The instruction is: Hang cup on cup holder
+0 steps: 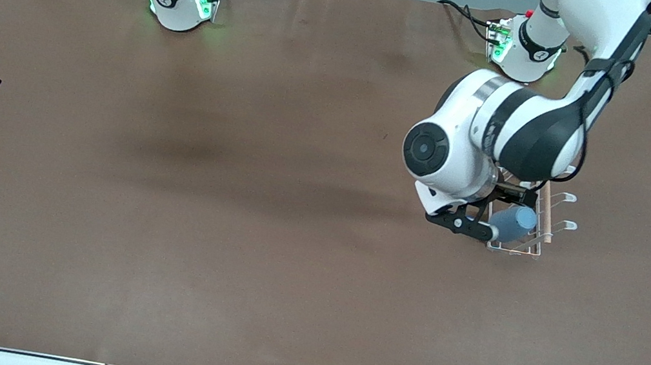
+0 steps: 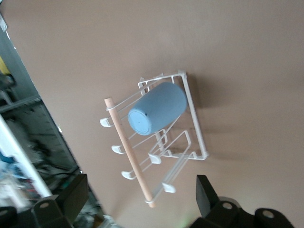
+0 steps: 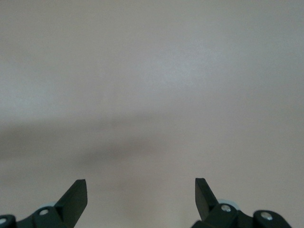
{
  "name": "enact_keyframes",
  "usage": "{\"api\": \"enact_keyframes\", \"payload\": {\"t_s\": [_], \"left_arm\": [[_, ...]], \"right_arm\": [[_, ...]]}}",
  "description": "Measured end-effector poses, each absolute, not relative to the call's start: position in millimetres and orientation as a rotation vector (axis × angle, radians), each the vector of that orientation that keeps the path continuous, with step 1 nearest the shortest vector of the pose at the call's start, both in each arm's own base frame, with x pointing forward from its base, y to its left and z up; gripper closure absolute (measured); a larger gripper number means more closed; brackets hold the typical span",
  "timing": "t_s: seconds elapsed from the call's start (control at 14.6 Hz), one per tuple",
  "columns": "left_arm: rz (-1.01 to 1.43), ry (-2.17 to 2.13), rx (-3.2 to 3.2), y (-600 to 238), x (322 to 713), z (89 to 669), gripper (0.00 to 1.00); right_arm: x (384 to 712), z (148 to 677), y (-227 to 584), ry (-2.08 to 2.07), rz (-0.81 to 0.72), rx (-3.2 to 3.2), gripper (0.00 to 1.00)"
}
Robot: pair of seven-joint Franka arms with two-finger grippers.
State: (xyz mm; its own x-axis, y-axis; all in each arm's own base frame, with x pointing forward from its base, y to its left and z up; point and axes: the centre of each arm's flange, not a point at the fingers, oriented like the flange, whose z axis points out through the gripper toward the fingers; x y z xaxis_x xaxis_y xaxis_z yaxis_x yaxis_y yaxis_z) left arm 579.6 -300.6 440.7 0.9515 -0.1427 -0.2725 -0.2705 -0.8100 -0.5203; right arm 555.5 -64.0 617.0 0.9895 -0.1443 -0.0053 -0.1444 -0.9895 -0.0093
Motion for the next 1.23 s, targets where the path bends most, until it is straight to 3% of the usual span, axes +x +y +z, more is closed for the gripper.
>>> {"api": "enact_keyframes", "payload": {"t_s": [0.34,0.62,1.23], "left_arm": [[0.148,0.073,-2.689,-247,585,547,0.0],[0.068,-0.002,-2.829,-225,558,623,0.0],[0.016,0.041,-3.074,-116,536,702,0.0]], "right_arm": [[547,621,-65,0.104,-0.003,-3.128,0.0],[546,622,-65,0.054,-0.004,-3.129,0.0],[546,623,-72,0.071,-0.017,-3.135,0.0]]}}
